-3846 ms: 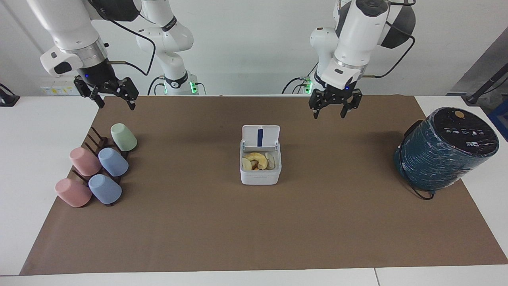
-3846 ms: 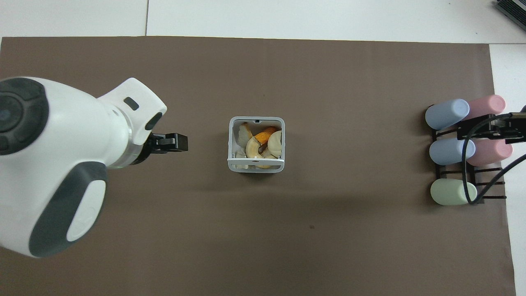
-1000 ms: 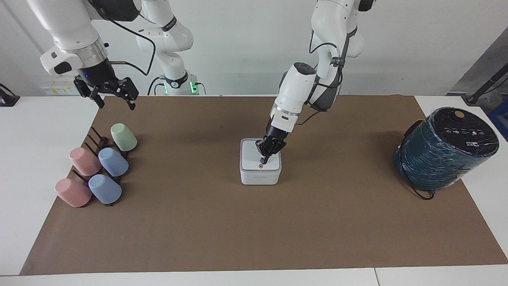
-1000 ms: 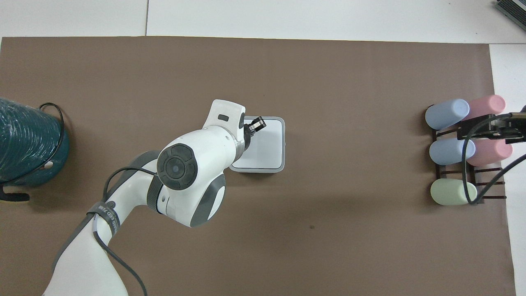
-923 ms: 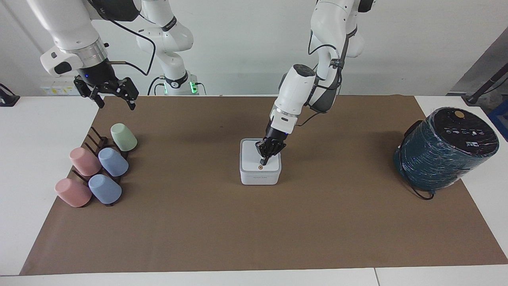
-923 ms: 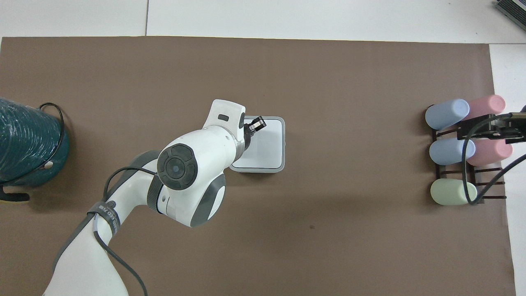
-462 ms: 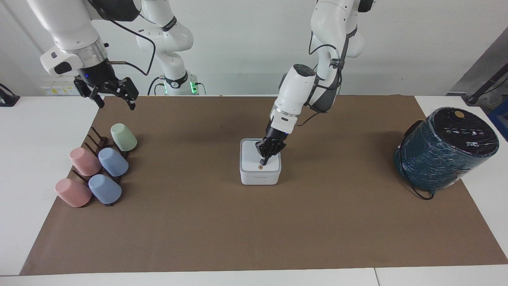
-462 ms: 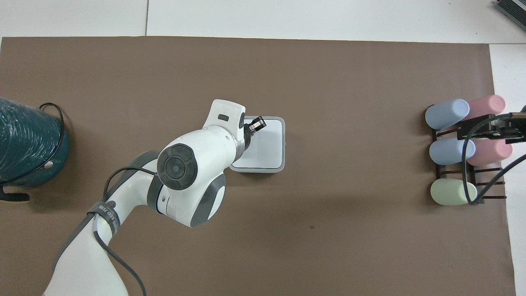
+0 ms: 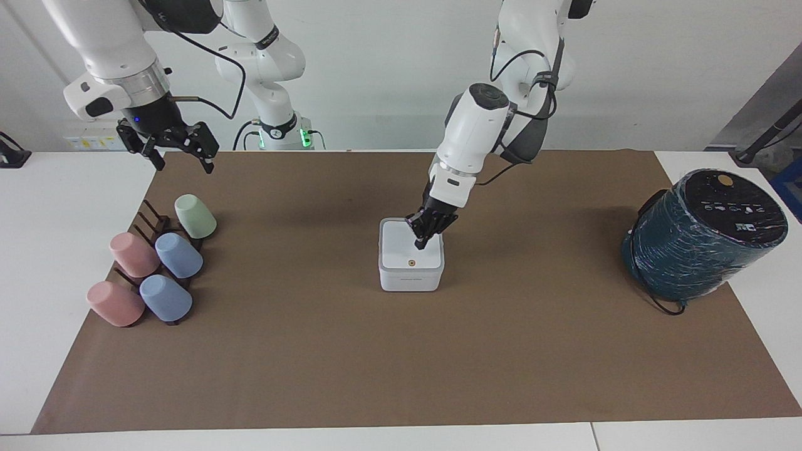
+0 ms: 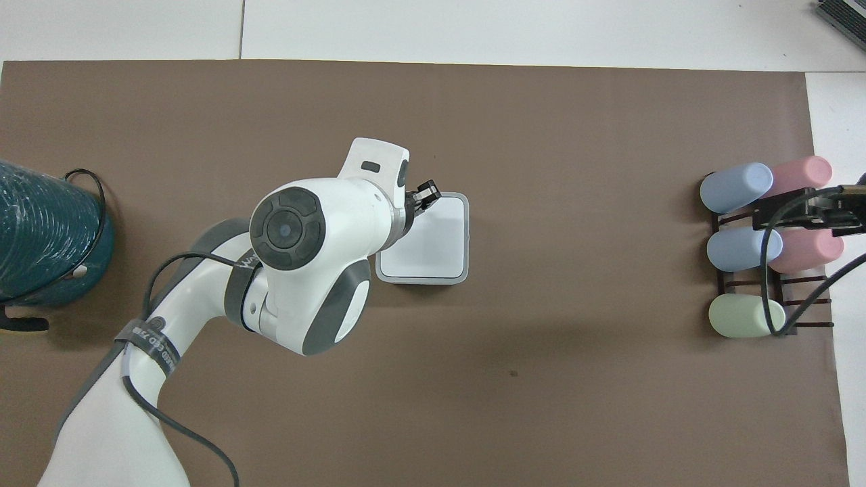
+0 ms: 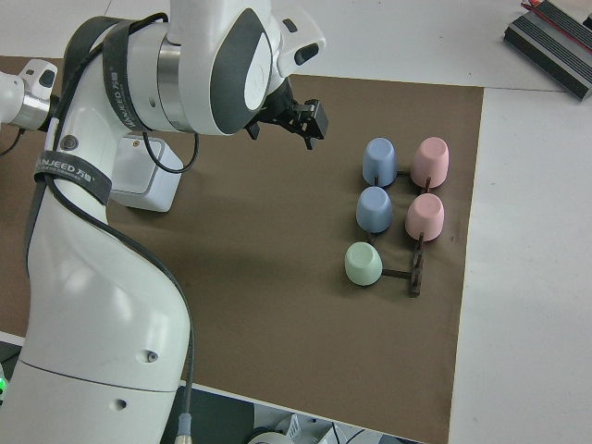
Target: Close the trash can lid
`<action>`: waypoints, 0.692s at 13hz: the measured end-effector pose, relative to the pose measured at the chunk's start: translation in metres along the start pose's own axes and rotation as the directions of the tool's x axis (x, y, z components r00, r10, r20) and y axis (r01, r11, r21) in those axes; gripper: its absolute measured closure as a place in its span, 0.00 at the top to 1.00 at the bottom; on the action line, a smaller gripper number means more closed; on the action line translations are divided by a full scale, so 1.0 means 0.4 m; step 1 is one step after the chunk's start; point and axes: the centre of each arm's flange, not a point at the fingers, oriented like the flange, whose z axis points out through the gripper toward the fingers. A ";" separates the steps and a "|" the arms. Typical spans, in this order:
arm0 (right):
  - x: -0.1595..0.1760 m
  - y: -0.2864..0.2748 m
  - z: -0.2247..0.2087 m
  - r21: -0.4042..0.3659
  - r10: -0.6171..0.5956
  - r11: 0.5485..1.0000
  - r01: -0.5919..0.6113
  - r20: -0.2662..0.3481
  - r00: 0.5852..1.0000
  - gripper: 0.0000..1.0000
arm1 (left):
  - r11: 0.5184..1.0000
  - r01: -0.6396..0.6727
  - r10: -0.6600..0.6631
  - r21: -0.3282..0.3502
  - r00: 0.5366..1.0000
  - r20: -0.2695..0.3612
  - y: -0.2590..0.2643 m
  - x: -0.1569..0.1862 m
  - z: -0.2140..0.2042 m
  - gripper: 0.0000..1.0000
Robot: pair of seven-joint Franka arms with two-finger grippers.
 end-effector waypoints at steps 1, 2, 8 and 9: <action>0.000 0.000 0.000 0.000 0.000 1.000 0.000 0.000 1.000 1.00 | 1.000 0.006 -0.007 0.025 1.000 0.008 -0.006 0.029 -0.040 0.01; 0.000 0.000 0.000 0.000 0.000 1.000 0.000 0.000 1.000 1.00 | 0.998 0.014 -0.015 0.055 1.000 0.007 -0.020 0.068 -0.088 0.01; 0.000 0.000 0.000 0.000 0.000 1.000 0.000 0.000 1.000 1.00 | 0.975 -0.144 0.134 0.172 0.989 0.065 -0.269 0.306 -0.394 0.01; 0.000 0.000 0.000 0.000 0.000 1.000 0.000 0.000 1.000 1.00 | 0.962 -0.201 0.186 0.184 0.978 0.095 -0.327 0.336 -0.426 0.01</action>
